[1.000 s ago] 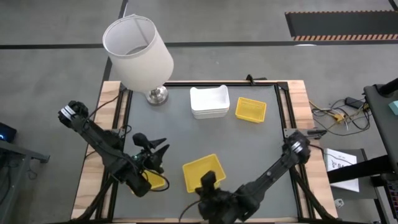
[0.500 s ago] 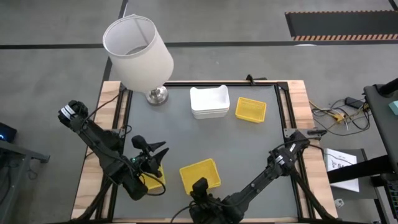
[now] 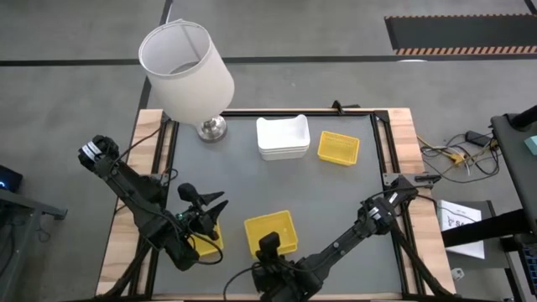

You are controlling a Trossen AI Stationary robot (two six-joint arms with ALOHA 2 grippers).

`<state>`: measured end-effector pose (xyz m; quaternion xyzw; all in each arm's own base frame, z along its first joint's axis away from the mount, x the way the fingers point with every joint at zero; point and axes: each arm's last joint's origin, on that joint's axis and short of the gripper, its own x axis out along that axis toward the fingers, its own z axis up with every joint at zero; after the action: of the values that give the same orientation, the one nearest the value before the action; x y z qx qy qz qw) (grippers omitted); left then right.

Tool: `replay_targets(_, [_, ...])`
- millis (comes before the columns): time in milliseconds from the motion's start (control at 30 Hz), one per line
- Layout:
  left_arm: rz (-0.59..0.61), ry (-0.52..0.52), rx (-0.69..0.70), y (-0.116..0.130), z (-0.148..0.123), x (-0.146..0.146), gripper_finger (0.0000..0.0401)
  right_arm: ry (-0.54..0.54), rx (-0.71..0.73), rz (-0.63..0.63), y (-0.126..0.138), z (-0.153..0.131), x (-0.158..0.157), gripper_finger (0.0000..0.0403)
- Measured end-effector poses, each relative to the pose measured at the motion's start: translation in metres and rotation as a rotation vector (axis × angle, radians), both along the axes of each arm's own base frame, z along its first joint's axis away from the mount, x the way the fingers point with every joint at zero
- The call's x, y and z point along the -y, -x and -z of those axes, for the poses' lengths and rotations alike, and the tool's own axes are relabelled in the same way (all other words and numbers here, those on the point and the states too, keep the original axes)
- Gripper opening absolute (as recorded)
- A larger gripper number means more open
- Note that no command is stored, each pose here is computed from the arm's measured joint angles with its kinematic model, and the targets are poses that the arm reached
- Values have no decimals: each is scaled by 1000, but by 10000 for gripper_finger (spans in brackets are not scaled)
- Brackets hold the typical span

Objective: Stack baskets by color
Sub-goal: Stack the yellow basket on the stacked yellow baskets

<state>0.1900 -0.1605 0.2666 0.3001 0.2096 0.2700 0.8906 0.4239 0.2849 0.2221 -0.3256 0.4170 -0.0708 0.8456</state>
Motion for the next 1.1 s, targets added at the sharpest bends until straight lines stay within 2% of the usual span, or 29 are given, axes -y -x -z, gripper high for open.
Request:
replay_targets(100, [0, -1, -1, 0, 0, 0, 129, -40, -25, 0, 0, 1, 1, 8])
replay_targets(300, [-1, 6, 5, 0, 0, 0, 129, -46, -29, 31, -6, 10, 6, 15])
replay_targets(567, [0, 21, 19, -1, 0, 1, 129, -119, -94, 2, -10, 12, 12, 78])
replay_targets(733, [0, 21, 18, -2, 0, 2, 129, -93, -145, -36, -3, -1, 16, 105])
replay_targets(867, [0, 21, 17, -2, 1, 2, 129, -56, -199, -23, 6, -7, 22, 103])
replay_targets(1100, [2, 43, 31, -3, 0, 3, 129, -15, -259, -24, 16, -13, 28, 69])
